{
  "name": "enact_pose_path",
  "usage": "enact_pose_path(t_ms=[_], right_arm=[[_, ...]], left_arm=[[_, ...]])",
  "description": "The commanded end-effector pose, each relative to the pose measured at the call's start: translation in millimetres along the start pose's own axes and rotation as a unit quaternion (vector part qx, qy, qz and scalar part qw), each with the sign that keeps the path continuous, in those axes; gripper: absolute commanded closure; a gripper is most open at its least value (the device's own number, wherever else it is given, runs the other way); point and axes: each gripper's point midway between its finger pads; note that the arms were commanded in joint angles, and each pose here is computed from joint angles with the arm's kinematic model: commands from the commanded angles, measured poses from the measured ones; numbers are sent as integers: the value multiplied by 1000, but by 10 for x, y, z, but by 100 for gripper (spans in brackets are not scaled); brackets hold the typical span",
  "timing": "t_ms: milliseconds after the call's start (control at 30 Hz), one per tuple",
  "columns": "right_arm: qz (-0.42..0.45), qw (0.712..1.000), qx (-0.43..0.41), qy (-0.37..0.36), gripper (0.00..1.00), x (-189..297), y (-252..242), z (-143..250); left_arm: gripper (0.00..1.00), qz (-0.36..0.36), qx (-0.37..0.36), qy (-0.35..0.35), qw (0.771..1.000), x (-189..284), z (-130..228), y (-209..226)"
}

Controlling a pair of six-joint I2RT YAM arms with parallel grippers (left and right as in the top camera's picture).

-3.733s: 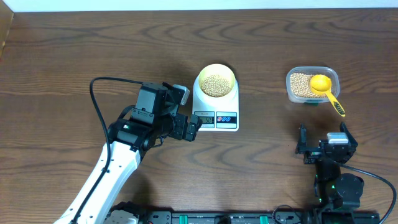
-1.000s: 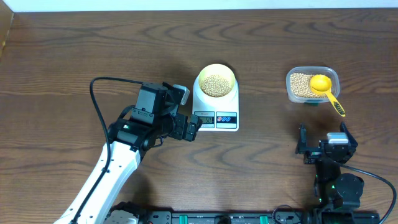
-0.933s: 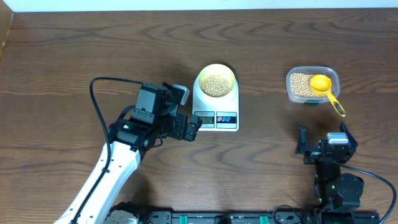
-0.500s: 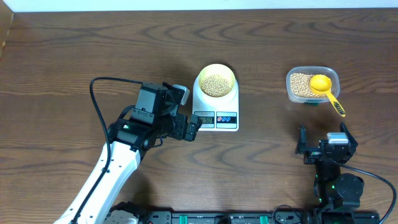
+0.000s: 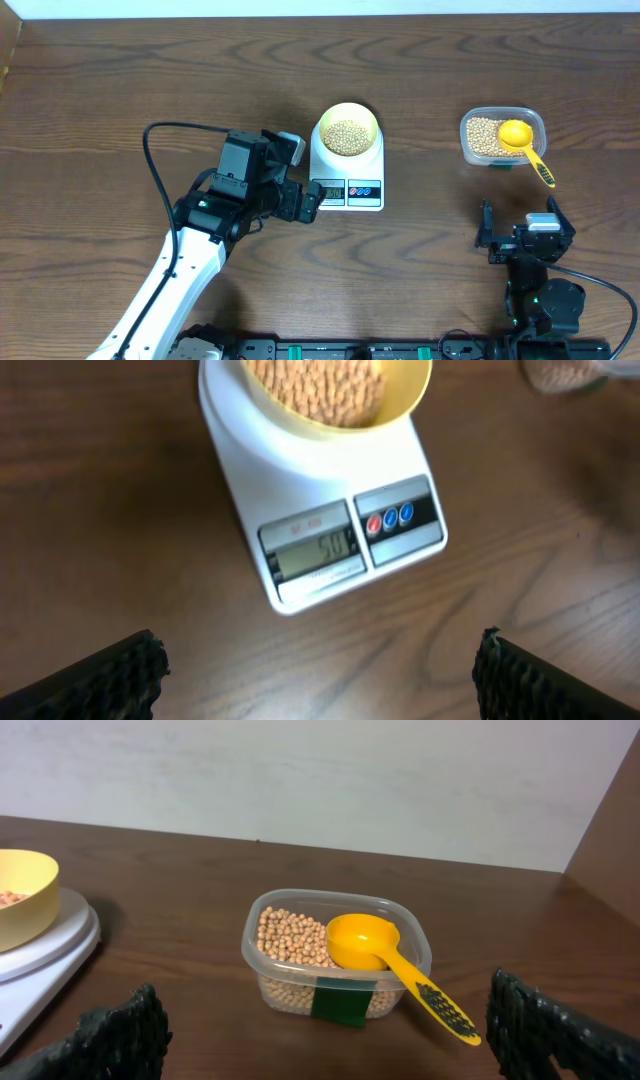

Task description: Scoop item into bowl and weigh 50g on scale

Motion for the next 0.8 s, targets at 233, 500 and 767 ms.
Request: enact_pose_path(t_ms=[233, 500, 767], right_arm=[[-2, 1000, 6, -1, 1, 2, 10, 5], [-2, 1000, 6, -1, 1, 2, 10, 5], [-2, 1000, 6, -1, 1, 2, 10, 5]], left_arm=[[0, -27, -9, -21, 999, 131, -52, 53], [0, -87, -96, -71, 989, 501, -152, 143], [0, -156, -89, -104, 978, 788, -84, 352]])
Point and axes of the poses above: each gripper's point midway between its finger pads, its own x axis back along the fingers, its own y axis along the line the jaws close on, z = x × y, and after that the axes turned 4 degrees about x, right-handed
